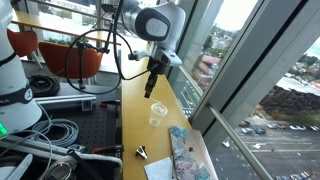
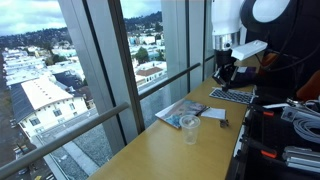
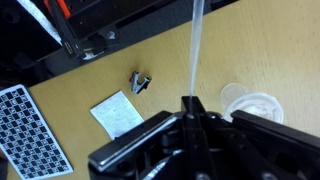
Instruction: Put the straw inside the cup
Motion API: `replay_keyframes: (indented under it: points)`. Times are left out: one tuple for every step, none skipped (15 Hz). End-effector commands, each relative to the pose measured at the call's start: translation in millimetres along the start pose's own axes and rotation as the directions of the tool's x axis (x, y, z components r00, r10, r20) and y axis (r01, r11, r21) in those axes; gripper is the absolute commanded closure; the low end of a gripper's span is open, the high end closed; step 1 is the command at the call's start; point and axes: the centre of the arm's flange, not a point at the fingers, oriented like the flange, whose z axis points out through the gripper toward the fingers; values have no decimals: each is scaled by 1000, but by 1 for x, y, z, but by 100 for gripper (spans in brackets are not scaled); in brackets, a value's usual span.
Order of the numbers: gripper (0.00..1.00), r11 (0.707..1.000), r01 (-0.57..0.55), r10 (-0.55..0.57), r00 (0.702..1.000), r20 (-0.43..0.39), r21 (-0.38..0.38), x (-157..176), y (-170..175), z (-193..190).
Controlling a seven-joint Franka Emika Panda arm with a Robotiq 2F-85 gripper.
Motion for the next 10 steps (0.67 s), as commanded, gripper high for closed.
replay_keyframes:
  points:
    - [100,998,37,-41,995,96,44,-9,-1,-61]
    - [100,996,43,-51,991,123,73,-6,-3,-67]
    - [100,991,58,-75,985,152,117,-2,-5,-74]
    - [100,984,72,-101,979,176,165,4,-5,-78]
    - [100,973,89,-130,973,193,211,11,-4,-82]
    - [100,958,106,-165,963,211,267,21,1,-83]
    - [100,943,117,-193,955,226,312,29,5,-83]
    - [100,927,122,-220,943,248,355,39,10,-81]
    - [100,914,113,-229,936,266,389,48,14,-76]
    - [100,902,99,-236,928,289,420,55,20,-71]
